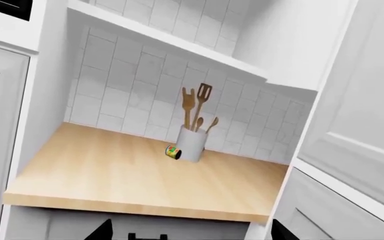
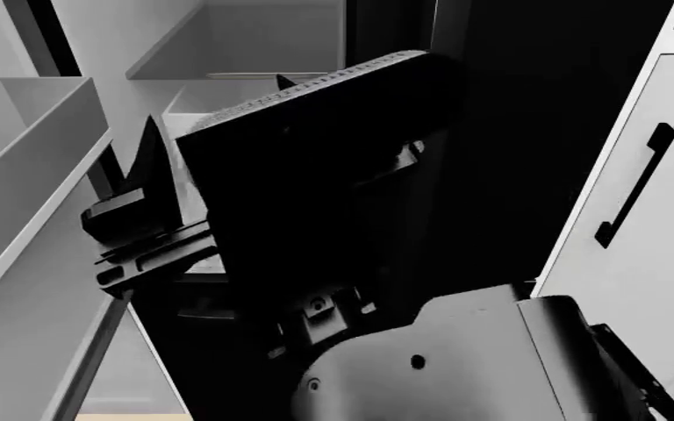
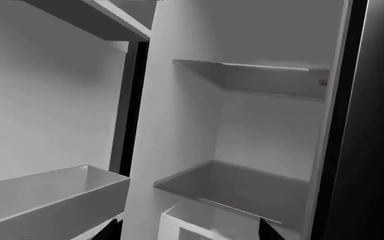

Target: Open the fridge doors

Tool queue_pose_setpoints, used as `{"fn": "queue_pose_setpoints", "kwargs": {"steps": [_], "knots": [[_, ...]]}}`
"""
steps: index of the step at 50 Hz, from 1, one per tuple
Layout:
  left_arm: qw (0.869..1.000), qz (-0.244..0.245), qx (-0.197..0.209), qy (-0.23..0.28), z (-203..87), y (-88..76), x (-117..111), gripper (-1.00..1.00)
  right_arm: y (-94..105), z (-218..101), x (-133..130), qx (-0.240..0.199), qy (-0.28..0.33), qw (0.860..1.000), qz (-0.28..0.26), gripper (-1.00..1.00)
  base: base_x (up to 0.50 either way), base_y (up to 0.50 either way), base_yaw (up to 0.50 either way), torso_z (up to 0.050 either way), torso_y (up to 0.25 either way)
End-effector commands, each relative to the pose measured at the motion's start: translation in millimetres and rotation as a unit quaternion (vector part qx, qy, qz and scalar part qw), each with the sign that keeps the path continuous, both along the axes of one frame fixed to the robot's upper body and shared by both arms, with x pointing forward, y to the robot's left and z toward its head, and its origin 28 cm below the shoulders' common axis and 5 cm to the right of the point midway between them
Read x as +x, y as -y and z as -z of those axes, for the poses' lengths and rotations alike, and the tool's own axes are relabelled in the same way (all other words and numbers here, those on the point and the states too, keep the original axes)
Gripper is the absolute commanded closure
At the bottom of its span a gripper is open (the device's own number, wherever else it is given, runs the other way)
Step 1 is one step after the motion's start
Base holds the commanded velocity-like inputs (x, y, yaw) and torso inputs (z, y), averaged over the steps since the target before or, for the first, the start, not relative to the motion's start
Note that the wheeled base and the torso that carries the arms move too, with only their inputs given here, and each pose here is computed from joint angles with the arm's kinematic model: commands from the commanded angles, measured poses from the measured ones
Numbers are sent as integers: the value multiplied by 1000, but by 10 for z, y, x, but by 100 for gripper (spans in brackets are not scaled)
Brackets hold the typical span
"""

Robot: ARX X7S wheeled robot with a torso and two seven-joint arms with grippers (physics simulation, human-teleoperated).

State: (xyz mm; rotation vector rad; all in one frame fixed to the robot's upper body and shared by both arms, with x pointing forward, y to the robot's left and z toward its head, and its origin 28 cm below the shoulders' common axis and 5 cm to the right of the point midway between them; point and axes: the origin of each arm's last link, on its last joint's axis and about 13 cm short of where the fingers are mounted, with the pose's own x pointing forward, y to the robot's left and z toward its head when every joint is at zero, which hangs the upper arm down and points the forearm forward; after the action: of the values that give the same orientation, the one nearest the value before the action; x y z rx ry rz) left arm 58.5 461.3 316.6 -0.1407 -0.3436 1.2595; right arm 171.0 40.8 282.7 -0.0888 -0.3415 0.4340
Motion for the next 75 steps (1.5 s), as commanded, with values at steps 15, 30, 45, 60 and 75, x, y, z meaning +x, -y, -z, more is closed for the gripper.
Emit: {"fn": "queue_pose_setpoints", "kwargs": {"steps": [15, 30, 45, 60, 75], "knots": [[1000, -1, -1, -5, 51, -5, 12, -100, -156, 7, 732, -24, -50, 998, 19, -100, 0, 0, 0, 0, 0], [1000, -2, -4, -8, 89, -15, 2, -100, -184, 6, 1230, -34, -82, 994, 55, -100, 0, 0, 0, 0, 0], [1000, -1, -7, -11, 131, -33, 18, -100, -157, 71, 1672, -27, -121, 988, 95, -100, 0, 0, 0, 0, 0], [1000, -2, -9, -14, 180, -42, 17, -100, -119, 127, 1941, 5, -157, 977, 146, -100, 0, 0, 0, 0, 0], [1000, -3, -9, -17, 191, -26, 16, -100, 201, 97, 2098, 169, -214, 897, 347, -100, 0, 0, 0, 0, 0]]}}
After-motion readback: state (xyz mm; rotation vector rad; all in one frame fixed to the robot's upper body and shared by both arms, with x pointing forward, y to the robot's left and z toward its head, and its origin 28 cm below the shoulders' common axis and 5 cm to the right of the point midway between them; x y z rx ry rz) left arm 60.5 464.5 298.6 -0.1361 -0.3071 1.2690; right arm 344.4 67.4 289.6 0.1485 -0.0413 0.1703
